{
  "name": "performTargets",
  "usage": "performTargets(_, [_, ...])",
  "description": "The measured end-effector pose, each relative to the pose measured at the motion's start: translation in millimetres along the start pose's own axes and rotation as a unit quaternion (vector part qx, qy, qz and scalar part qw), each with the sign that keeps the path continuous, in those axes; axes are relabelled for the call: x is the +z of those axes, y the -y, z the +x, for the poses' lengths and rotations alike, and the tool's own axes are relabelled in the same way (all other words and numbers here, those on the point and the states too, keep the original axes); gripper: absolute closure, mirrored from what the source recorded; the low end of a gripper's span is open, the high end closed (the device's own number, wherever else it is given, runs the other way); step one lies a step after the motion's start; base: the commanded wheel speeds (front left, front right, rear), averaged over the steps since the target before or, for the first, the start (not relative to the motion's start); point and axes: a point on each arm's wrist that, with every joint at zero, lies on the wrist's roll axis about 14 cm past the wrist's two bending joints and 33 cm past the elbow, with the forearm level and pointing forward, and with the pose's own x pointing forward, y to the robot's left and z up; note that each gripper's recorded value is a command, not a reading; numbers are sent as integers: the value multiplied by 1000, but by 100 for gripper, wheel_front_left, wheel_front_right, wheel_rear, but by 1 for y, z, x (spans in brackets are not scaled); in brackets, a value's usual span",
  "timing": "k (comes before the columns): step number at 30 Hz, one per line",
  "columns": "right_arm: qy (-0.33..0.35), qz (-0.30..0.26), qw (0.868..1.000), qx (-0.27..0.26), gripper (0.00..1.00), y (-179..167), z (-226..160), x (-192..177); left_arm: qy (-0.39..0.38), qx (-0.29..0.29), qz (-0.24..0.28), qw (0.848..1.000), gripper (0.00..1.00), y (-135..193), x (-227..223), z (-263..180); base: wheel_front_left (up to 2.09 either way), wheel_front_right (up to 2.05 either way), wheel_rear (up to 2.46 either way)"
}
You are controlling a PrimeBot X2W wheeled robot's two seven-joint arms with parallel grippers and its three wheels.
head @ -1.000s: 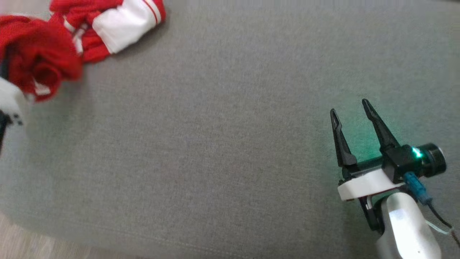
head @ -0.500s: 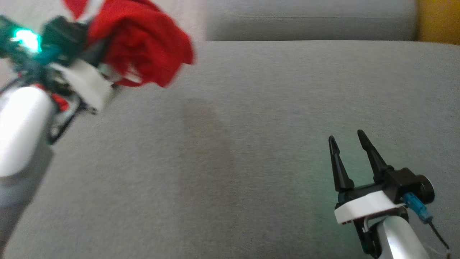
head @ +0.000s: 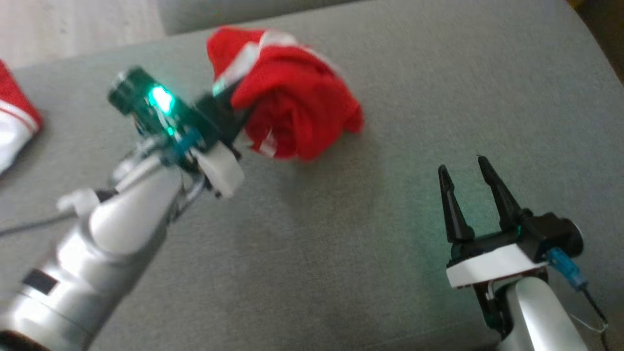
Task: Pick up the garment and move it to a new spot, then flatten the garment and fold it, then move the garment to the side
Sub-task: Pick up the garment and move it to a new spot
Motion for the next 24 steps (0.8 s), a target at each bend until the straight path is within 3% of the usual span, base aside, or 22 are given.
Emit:
performTargets(6, [-23, -2, 999, -21, 0, 15, 5, -15, -68, -57, -17, 996, 100, 62, -94, 3, 0, 0, 0])
performTargets(14, [-37, -1, 999, -19, 0, 15, 12, -25, -90, -58, -50, 993, 100, 81, -123, 0, 0, 0, 0])
performTargets(16, [-36, 0, 999, -13, 0, 11, 14, -25, -92, -50, -57, 993, 10, 81, -123, -3, 0, 0, 0])
performTargets(17, [-35, -1, 999, -10, 0, 9, 15, -25, -92, -46, -62, 993, 0, 81, -122, -5, 0, 0, 0])
performTargets(24, [-15, -6, 1000, 11, 0, -4, 19, -12, -77, 2, -113, 991, 0, 72, -102, -18, 0, 0, 0])
